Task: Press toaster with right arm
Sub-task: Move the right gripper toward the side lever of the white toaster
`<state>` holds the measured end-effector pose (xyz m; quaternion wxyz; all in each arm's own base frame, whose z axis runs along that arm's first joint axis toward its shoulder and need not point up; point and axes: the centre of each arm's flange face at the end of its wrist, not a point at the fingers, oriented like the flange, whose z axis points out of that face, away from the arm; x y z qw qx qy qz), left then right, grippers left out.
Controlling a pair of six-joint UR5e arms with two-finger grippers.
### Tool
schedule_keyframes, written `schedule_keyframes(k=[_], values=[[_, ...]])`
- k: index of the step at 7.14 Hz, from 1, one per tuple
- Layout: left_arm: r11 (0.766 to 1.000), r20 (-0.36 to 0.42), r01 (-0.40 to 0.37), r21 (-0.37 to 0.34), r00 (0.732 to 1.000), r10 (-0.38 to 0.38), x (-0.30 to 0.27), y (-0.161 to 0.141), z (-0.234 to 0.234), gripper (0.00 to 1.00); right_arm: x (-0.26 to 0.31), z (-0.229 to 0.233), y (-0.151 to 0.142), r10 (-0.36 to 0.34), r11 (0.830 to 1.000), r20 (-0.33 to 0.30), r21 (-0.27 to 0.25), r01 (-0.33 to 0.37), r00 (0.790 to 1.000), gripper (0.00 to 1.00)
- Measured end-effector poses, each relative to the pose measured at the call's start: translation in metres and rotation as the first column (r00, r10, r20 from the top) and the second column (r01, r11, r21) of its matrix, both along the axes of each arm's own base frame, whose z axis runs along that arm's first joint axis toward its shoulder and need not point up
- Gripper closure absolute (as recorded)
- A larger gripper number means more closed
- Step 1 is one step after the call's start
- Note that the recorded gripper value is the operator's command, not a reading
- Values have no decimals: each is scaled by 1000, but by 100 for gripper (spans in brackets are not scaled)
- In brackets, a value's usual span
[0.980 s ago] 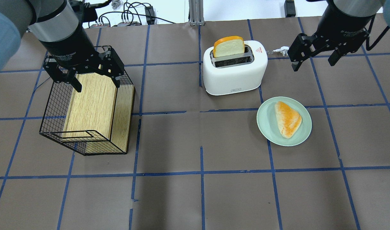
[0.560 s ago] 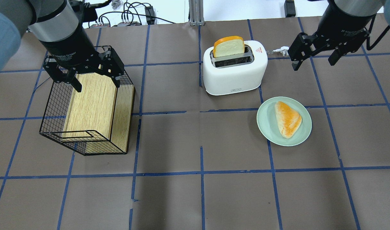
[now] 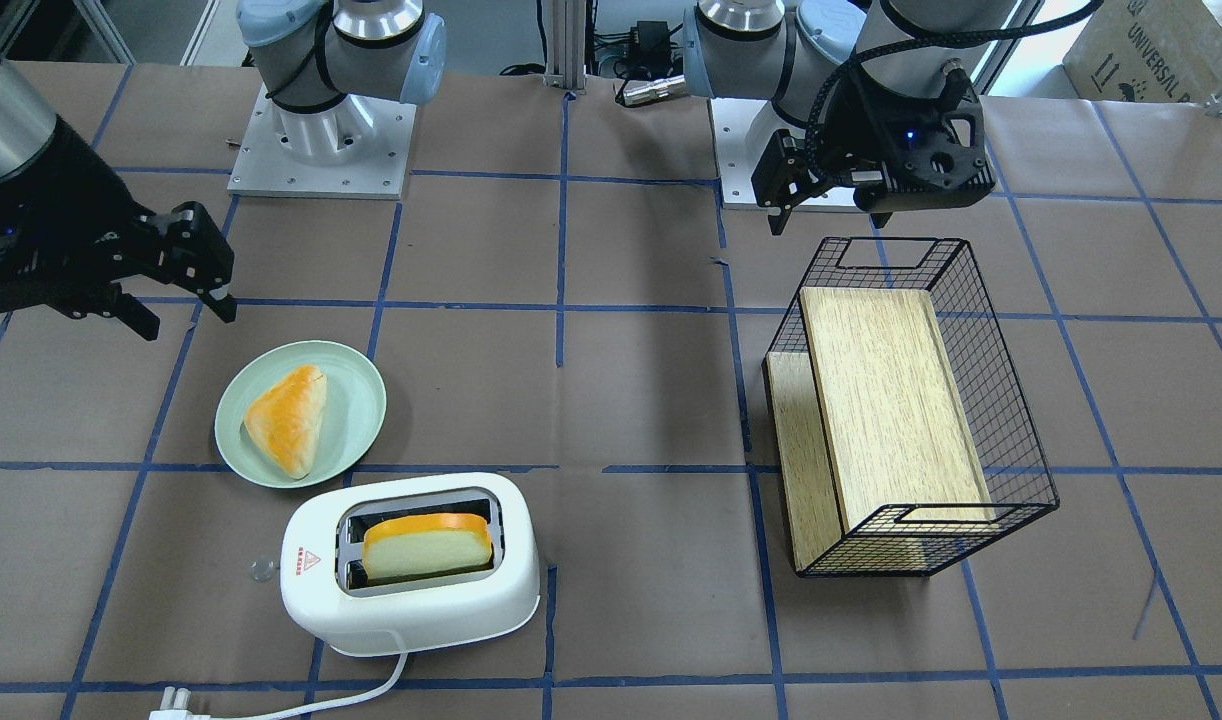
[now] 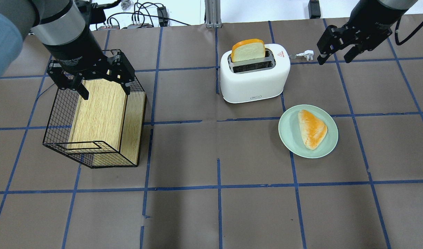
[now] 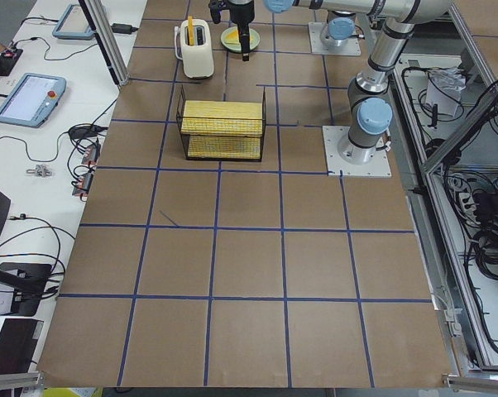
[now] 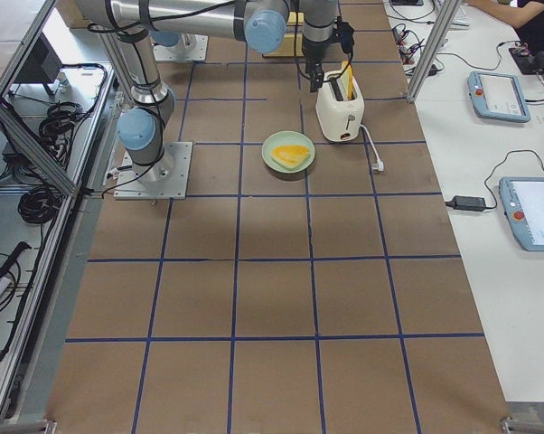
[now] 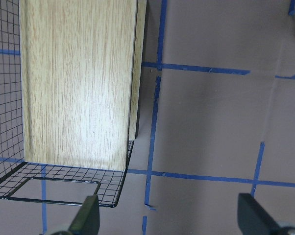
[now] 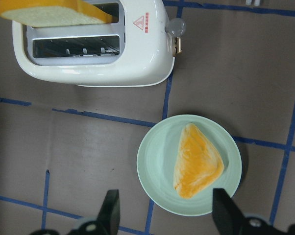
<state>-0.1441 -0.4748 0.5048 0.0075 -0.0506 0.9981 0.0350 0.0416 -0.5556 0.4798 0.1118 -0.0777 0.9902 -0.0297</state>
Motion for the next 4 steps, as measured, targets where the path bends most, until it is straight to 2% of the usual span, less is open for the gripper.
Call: schedule_keyframes(k=[2, 4], values=[[1000, 0, 0, 0, 1000, 0, 0, 0, 0, 0, -32, -26, -38, 16, 1000, 108, -1, -16, 994, 97], [1000, 0, 0, 1, 1000, 0, 0, 0, 0, 0, -40, -66, -78, 44, 999, 210, 8, -46, 977, 97]])
